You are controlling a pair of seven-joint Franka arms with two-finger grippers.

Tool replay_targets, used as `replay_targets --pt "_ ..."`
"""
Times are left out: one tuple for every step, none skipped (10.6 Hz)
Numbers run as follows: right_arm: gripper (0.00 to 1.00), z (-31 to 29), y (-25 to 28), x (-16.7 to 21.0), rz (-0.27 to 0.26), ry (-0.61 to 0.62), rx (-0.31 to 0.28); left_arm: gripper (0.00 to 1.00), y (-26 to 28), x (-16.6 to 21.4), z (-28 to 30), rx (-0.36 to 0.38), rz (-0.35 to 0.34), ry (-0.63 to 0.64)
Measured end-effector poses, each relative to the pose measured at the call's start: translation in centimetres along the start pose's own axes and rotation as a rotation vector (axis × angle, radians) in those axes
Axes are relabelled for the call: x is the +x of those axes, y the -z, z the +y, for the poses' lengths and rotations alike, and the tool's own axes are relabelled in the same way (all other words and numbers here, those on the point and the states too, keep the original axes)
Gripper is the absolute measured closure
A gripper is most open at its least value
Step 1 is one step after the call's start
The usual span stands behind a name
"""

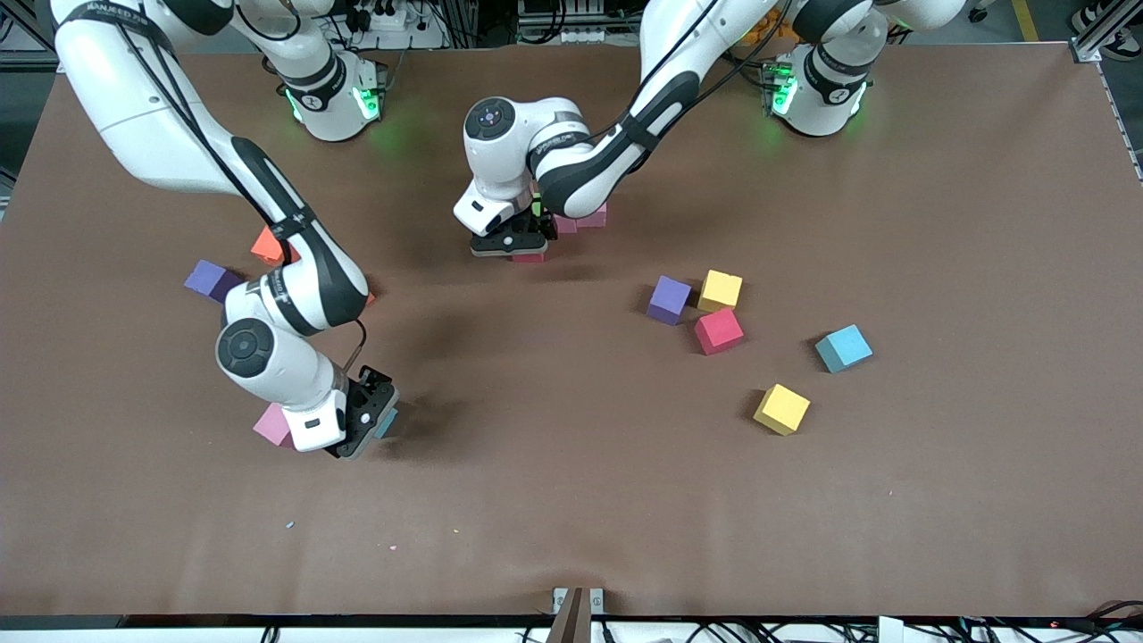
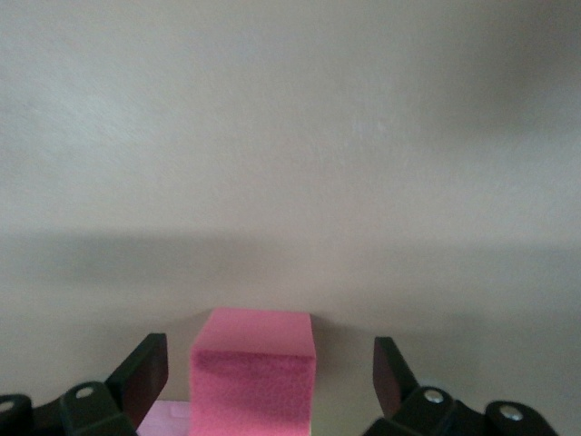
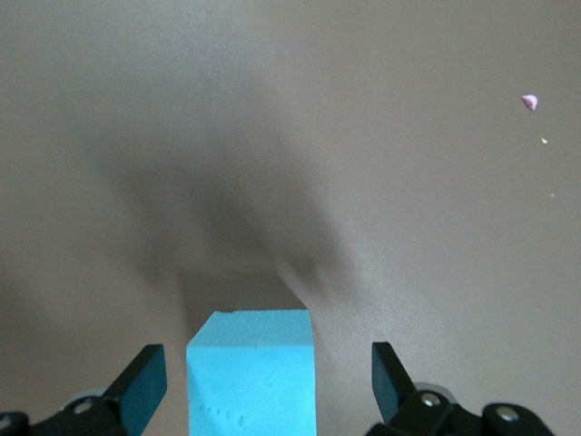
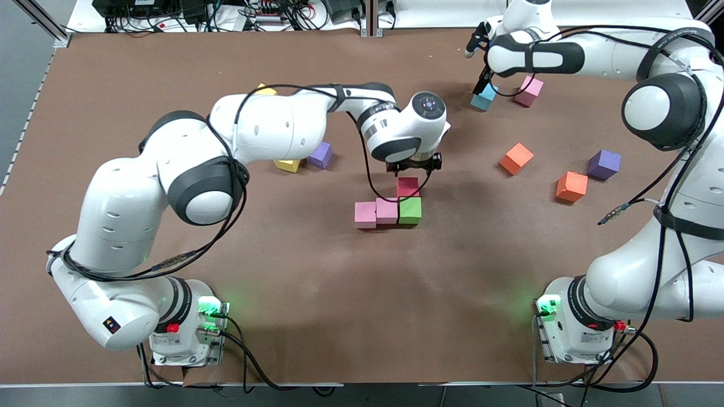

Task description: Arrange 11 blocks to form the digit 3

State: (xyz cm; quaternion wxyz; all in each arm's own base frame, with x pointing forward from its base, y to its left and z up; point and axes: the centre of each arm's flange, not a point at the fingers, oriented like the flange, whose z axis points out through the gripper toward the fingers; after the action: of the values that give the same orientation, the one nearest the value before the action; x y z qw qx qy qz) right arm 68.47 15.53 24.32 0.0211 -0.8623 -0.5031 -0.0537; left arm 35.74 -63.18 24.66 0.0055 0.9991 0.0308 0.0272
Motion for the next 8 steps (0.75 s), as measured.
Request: replay_targets --pt "0.00 0.5 1.2 -0.1 0.000 0.003 0.018 0.00 1.1 1.3 -0.8 0.015 0.005 0.030" --pt "0.00 0.8 1.9 -0.2 0.000 0.006 0.031 0.00 2.1 3.1 -2.0 0.034 0.003 0.092" --pt "0.00 0.8 2.0 -0.3 0.000 0.010 0.037 0.00 3.0 5.4 -3.7 0.052 -0.006 0.192" --pt "0.00 0.6 1.7 -0.3 -0.003 0.011 0.043 0.00 3.6 8.0 -6.1 0.065 -0.016 0.316" --pt "0.00 0.3 1.1 -0.4 -0.008 0.012 0.052 0.00 3.9 10.8 -9.3 0.080 -0.023 0.430" --pt "0.00 -0.1 0.4 -0.6 -0.008 0.012 0.058 0.00 4.2 13.4 -12.8 0.093 -0.037 0.543" --pt "0.00 -0.5 -0.4 -0.8 -0.005 0.013 0.059 0.00 4.5 15.5 -16.3 0.100 -0.051 0.649" --pt "0.00 -0.7 -1.0 -1.0 0.000 0.014 0.056 0.00 4.6 16.8 -19.0 0.104 -0.053 0.731"
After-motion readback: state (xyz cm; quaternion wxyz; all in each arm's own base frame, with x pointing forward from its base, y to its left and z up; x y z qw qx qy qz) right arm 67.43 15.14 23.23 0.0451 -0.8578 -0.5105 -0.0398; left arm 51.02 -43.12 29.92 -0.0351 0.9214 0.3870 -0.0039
